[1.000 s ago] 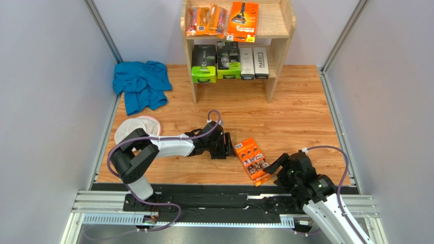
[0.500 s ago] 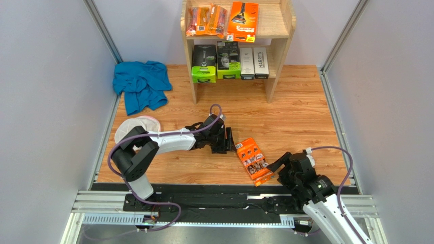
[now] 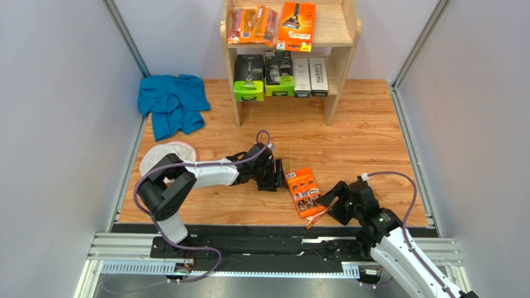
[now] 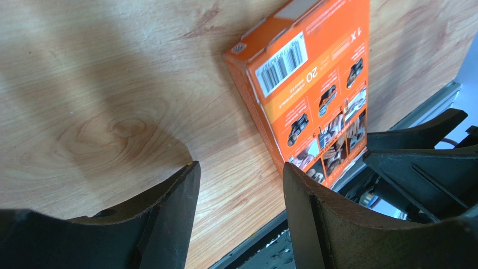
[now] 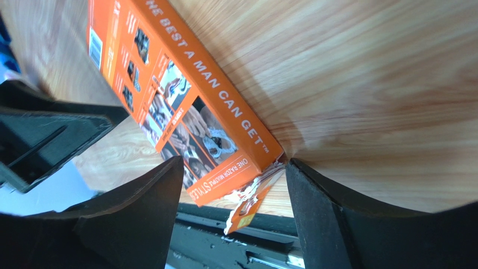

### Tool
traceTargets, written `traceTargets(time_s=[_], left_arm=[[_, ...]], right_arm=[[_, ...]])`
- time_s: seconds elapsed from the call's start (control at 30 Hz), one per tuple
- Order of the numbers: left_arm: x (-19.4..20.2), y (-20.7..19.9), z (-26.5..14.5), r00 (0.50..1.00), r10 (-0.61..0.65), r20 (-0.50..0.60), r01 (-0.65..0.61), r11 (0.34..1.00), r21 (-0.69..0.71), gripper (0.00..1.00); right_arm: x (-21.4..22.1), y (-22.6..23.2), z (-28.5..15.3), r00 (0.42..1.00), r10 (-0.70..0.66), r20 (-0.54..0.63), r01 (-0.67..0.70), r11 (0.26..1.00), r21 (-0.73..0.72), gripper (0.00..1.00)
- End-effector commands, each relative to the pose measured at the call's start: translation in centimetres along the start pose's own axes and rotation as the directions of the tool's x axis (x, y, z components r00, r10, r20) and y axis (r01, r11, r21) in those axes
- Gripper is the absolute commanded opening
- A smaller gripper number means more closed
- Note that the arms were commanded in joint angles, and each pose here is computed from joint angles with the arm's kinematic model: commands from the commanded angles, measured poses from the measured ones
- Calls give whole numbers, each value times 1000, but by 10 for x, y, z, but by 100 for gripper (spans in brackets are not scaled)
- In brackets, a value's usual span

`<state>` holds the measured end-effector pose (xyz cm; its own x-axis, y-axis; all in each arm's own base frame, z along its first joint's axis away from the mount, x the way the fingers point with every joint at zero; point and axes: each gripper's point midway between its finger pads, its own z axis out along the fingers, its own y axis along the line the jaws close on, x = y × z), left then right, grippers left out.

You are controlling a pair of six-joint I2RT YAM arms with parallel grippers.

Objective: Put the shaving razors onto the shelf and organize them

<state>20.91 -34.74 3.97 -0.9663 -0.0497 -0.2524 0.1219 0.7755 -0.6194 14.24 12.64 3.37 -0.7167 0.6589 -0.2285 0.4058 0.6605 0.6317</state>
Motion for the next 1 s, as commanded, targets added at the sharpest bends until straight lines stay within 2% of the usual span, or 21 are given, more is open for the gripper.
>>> traceTargets(time_s=[0.0,0.43,0.97], left_arm=[[4,-1,5,1000,-19,-7,19,999,25,65],[15,-1,32,996,-69,-64,73,995,69,63],[37,16,57,981,-158,-114,161,987,22,55]], right_arm=[[9,25,3,997,-33,-63,25,992,-125,72],[12,41,10,994,63,-87,-82,970,-231,67],[31,24,9,982,78,-171,-108,978,-178,54]])
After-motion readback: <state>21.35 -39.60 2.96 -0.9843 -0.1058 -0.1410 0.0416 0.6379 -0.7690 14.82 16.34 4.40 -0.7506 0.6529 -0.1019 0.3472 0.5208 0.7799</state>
